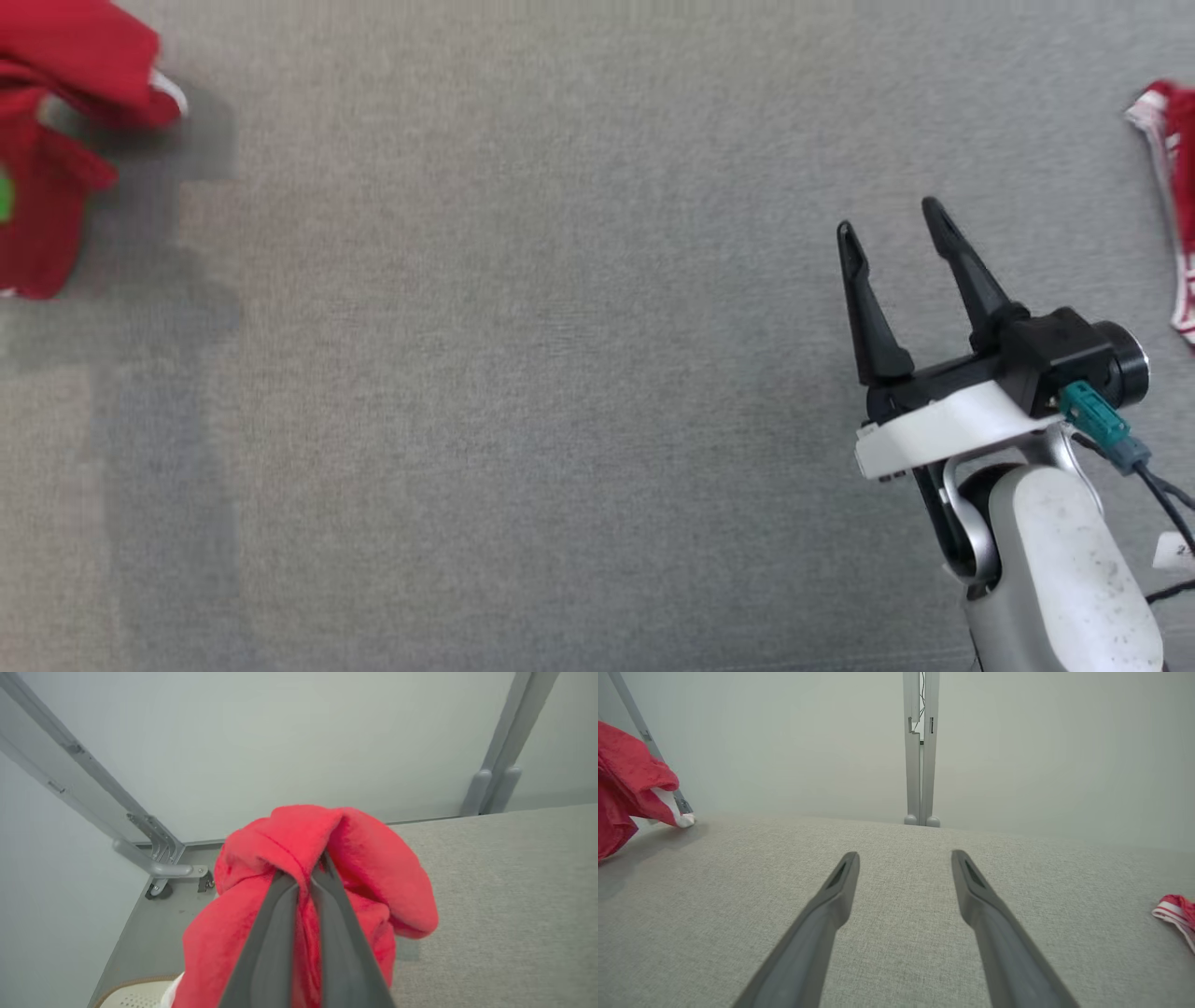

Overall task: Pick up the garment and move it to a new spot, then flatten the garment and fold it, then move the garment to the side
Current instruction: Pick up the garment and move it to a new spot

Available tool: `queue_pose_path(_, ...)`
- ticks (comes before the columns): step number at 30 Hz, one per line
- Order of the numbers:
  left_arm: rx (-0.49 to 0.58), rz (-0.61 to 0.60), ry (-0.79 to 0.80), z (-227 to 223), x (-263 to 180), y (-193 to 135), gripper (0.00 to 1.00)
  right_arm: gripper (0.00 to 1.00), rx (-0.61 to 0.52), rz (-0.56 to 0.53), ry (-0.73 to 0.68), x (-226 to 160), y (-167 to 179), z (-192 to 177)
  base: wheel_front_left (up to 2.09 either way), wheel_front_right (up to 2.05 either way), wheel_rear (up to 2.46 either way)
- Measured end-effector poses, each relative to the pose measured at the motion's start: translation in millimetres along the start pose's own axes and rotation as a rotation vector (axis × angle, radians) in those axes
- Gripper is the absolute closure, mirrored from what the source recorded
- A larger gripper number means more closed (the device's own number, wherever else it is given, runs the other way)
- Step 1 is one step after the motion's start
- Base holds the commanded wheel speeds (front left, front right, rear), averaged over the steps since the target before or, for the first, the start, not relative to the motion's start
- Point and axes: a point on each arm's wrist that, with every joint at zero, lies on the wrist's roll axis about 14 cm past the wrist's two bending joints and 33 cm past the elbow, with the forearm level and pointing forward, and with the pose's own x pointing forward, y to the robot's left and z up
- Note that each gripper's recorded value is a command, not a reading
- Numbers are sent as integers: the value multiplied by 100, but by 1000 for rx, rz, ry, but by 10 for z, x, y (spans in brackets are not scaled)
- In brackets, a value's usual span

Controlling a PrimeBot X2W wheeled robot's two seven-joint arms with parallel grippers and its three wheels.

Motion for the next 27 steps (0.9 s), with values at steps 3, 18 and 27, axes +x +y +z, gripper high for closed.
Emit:
queue_pose_path(3, 28, -138, -82, 431, -129, -514, 100, 0, 4, -35, -20, -168, -81, 106, 0, 0, 0)
queue_pose_path(18, -213, -906, -241, 1240, -1537, -3011, 100, 0, 37, -273, -94, -1015, -688, 381, 0, 0, 0)
queue_pose_path(27, -263, -741, 11, -178, -882, -3155, 100, 0, 46, -307, -62, -937, -843, 210, 0, 0, 0)
